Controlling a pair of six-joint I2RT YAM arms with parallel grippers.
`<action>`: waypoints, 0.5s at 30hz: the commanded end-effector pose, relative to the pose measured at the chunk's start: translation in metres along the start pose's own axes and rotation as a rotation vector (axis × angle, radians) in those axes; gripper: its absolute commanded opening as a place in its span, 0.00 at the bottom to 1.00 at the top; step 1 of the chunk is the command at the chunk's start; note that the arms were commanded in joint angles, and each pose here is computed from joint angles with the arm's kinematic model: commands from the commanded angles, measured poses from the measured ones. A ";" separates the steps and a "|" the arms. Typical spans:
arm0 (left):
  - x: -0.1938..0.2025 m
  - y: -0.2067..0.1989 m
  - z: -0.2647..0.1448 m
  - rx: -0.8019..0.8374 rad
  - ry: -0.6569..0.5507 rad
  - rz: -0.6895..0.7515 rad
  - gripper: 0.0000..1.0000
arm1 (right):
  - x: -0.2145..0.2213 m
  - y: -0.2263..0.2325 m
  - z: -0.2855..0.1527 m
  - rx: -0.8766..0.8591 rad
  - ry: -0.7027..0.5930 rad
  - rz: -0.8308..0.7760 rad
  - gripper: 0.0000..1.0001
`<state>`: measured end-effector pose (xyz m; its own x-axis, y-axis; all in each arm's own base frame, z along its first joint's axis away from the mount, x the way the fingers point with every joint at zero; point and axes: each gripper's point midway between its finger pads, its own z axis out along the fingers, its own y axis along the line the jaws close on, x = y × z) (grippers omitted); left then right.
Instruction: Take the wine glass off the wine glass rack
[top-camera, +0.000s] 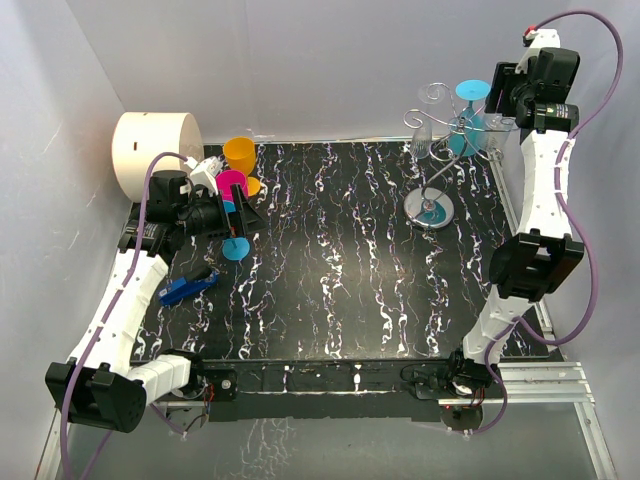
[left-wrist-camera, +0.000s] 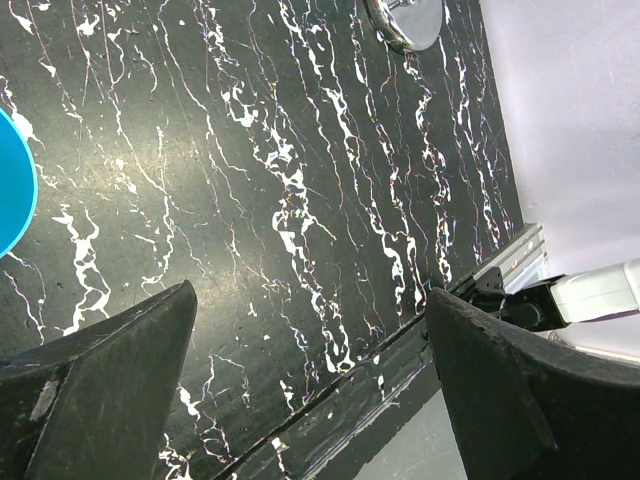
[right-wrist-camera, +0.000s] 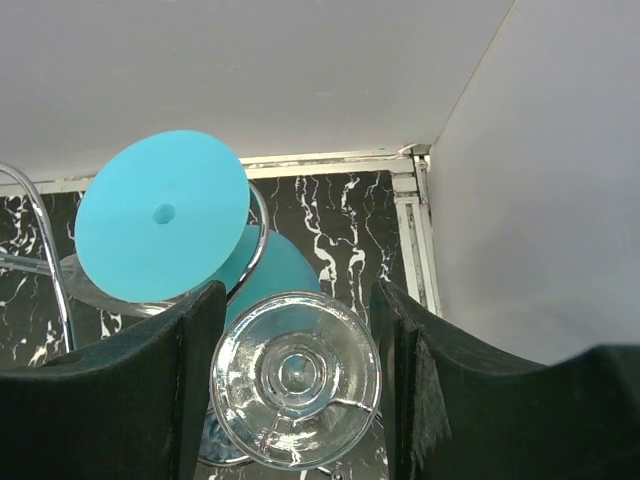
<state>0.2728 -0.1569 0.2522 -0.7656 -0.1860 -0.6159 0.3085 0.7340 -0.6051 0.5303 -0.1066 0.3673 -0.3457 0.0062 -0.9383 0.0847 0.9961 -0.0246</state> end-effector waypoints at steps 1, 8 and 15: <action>-0.006 -0.007 -0.007 0.009 -0.023 0.027 0.97 | -0.062 -0.022 -0.026 0.114 -0.193 0.003 0.13; -0.005 -0.006 -0.007 0.011 -0.021 0.028 0.97 | -0.065 -0.041 -0.041 0.187 -0.216 0.047 0.14; -0.003 -0.007 -0.009 0.012 -0.021 0.029 0.97 | -0.068 -0.056 -0.053 0.237 -0.223 0.072 0.13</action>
<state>0.2728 -0.1568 0.2520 -0.7646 -0.1832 -0.6179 0.3112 0.7347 -0.6028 0.5224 -0.1497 0.3712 -0.3229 0.0664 -0.9441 0.2628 0.9646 -0.0220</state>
